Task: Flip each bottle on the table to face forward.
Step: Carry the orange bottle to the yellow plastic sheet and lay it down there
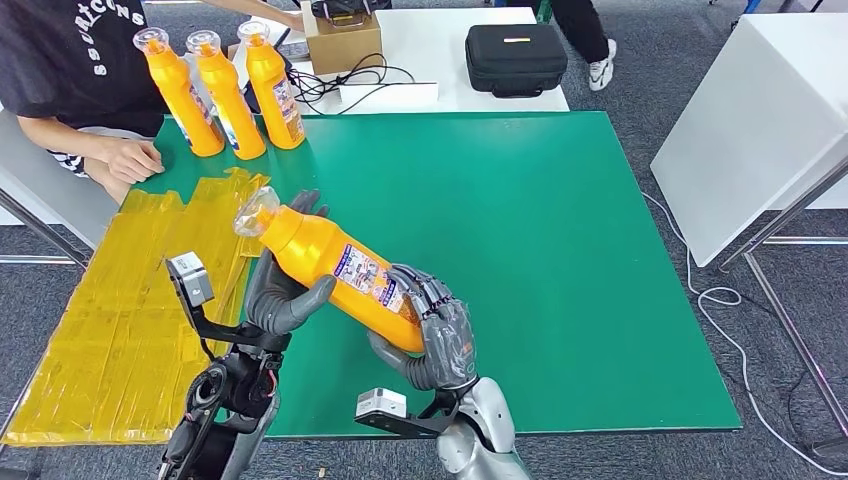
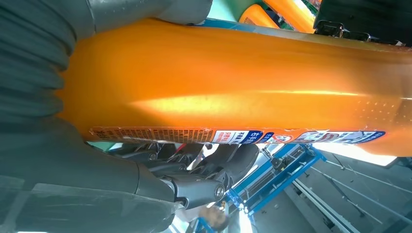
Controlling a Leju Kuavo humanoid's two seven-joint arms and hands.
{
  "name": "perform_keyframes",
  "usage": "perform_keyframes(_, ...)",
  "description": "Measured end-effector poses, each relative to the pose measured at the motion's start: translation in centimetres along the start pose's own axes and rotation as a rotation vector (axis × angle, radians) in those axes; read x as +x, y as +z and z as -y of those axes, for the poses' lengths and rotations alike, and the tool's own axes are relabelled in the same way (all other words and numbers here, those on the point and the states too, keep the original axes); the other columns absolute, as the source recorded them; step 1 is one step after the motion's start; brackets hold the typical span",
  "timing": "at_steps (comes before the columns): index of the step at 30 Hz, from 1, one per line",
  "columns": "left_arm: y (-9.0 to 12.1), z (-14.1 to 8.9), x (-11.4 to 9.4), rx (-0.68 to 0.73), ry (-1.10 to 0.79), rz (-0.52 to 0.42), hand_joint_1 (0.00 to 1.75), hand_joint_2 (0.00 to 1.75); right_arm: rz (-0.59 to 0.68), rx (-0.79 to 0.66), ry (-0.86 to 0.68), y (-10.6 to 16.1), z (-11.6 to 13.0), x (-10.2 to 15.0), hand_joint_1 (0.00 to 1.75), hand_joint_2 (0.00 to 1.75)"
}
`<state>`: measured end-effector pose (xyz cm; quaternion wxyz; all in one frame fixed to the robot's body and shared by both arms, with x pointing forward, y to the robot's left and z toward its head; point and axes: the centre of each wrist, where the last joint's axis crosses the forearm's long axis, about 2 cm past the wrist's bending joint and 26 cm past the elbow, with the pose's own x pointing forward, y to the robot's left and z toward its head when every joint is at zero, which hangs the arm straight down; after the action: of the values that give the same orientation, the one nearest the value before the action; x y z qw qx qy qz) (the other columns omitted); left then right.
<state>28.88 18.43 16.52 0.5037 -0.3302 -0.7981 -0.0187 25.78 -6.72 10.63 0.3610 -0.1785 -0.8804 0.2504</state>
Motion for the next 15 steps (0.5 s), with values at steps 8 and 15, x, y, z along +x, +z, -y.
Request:
perform_keyframes(8,0.4,-0.5,-0.1,0.028,0.018,-0.002,0.0,1.75,0.042,0.054,-0.012,0.0,-0.9,0.8,1.75,1.75)
perform_keyframes(15,1.2,-1.1,-0.4,0.07,0.049,0.004,1.75,1.75,0.073,0.108,-0.013,-0.4,-1.8,0.8,1.75,1.75)
